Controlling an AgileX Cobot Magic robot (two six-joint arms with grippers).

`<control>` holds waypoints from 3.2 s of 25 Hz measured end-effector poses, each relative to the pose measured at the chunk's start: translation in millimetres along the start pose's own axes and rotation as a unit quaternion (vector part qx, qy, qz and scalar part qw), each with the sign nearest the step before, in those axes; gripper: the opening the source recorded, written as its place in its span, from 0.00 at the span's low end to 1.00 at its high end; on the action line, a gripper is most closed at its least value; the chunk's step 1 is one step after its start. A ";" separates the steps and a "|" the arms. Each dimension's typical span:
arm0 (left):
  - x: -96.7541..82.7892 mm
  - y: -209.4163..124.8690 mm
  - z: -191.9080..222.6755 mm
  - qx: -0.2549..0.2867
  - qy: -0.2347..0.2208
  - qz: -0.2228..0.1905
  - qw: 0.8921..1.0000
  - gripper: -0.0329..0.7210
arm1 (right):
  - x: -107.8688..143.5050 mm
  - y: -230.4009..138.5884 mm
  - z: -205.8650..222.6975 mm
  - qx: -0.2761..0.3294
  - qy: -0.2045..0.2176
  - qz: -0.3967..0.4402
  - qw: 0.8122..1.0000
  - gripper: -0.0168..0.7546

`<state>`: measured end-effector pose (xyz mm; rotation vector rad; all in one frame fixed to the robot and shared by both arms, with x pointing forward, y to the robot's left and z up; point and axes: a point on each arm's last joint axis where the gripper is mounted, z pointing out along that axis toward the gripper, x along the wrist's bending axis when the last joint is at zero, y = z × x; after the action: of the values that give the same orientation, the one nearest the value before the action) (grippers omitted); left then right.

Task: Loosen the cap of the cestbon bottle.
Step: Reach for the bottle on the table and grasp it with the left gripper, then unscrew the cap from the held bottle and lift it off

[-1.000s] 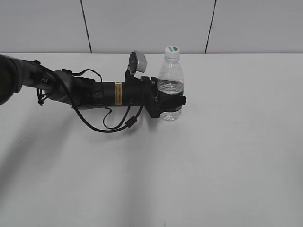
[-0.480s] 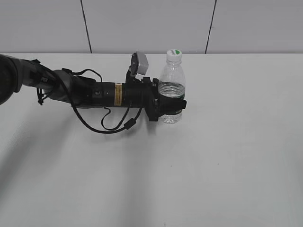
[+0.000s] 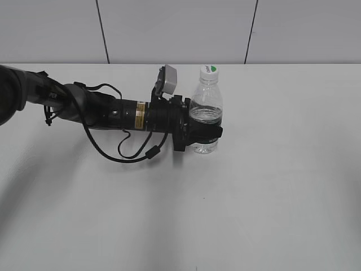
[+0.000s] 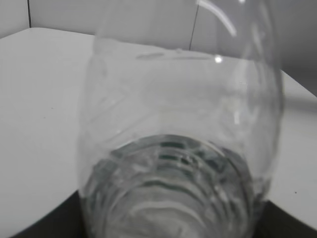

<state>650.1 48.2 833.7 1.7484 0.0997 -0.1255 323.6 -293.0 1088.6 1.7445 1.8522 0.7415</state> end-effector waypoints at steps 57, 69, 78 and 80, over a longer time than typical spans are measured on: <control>-3.9 -1.2 -0.2 0.019 -0.025 0.022 0.999 0.54 | 185.7 206.5 229.7 0.212 0.163 -0.067 0.961 0.57; -4.1 -0.5 0.1 0.021 -0.025 0.023 0.999 0.54 | 199.1 200.5 227.7 0.221 0.168 -0.061 0.959 0.57; -4.1 -0.2 0.0 0.022 -0.025 0.024 0.999 0.54 | 201.7 191.5 244.6 0.245 0.157 -0.059 0.955 0.57; -4.2 -0.3 0.0 0.022 -0.025 0.024 0.999 0.54 | 202.5 188.4 250.3 0.253 0.155 -0.059 0.953 0.57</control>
<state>645.9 48.3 833.9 1.7899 0.0174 -0.1367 617.6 -69.6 1036.1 1.8696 2.5127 0.5465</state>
